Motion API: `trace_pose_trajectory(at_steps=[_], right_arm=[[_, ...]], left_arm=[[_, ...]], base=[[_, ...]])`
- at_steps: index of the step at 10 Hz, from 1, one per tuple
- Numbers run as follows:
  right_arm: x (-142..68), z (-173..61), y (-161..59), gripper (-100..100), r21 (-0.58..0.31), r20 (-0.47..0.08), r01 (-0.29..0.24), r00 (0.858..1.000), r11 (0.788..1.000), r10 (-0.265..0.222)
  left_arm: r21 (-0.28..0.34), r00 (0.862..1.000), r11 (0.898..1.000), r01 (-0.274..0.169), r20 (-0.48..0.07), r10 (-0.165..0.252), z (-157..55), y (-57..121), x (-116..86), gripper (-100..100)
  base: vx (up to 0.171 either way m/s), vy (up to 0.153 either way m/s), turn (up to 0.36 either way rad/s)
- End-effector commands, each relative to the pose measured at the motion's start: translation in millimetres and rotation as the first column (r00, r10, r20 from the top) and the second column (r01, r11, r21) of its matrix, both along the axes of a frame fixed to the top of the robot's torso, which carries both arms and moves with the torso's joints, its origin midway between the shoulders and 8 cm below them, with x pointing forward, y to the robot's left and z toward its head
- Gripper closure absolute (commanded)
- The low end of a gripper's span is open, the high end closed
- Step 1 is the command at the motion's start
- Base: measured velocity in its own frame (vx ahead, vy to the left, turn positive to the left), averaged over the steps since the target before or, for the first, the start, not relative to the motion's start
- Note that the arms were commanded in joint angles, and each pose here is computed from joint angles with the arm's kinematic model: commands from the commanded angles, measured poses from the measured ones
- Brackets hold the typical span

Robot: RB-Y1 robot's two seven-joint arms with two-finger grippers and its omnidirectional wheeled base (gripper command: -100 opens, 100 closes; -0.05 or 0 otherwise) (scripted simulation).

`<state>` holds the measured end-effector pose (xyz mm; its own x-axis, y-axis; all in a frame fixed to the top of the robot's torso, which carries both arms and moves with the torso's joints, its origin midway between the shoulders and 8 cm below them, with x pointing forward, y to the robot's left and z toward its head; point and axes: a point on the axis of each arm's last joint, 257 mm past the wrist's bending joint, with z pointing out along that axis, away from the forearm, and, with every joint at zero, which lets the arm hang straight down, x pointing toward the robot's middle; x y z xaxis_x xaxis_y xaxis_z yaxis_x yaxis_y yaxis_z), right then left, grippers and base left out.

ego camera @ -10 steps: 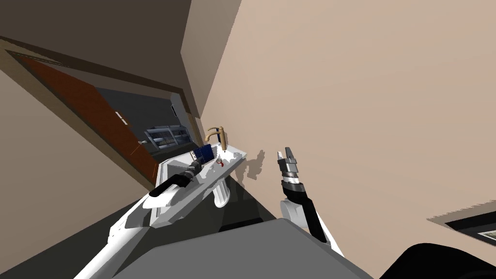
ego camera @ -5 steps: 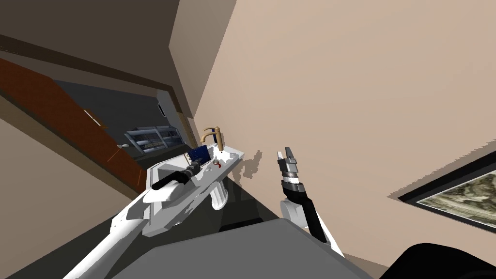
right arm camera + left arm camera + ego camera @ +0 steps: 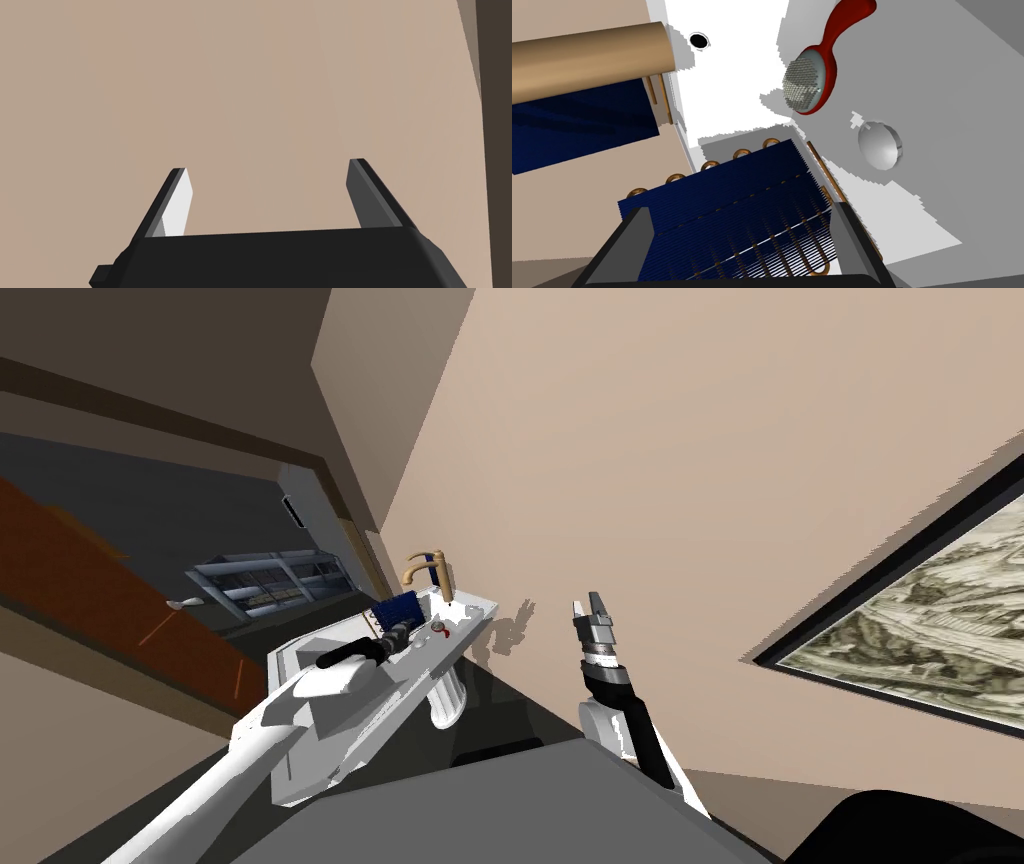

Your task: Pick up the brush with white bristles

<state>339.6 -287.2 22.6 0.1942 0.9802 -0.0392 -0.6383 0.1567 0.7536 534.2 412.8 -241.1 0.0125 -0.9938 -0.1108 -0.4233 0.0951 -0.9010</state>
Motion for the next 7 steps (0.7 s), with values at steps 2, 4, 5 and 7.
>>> trace_pose_trajectory(at_steps=[2, 4, 5, 7], right_arm=[[0.0, 0.0, 0.0, 0, 0.0, 0.0, 0.0, 1.0, 1.0, 0.0], [0.0, 0.0, 0.0, 0, 0.0, 0.0, 0.0, 1.0, 1.0, 0.0], [0.0, 0.0, 0.0, 0, 0.0, 0.0, 0.0, 1.0, 1.0, 0.0], [0.0, 0.0, 0.0, 0, 0.0, 0.0, 0.0, 1.0, 1.0, 0.0]], left_arm=[[0.0, 0.997, 1.0, -0.016, -0.082, 0.016, -13.8, 12.9, -1.9, -100], [0.0, 0.99, 1.0, -0.03, -0.139, 0.03, -23.4, 24.4, -4.2, -100], [-0.001, 0.982, 0.999, -0.043, -0.184, 0.042, -30.1, 35.5, -6.0, -100], [-0.003, 0.969, 0.999, -0.054, -0.243, 0.052, -38.4, 44.5, -10.9, -100]], base=[[-0.01, 0.049, -0.184], [-0.008, 0.044, -0.177], [0.002, 0.054, -0.225], [0.006, 0.054, -0.176]])
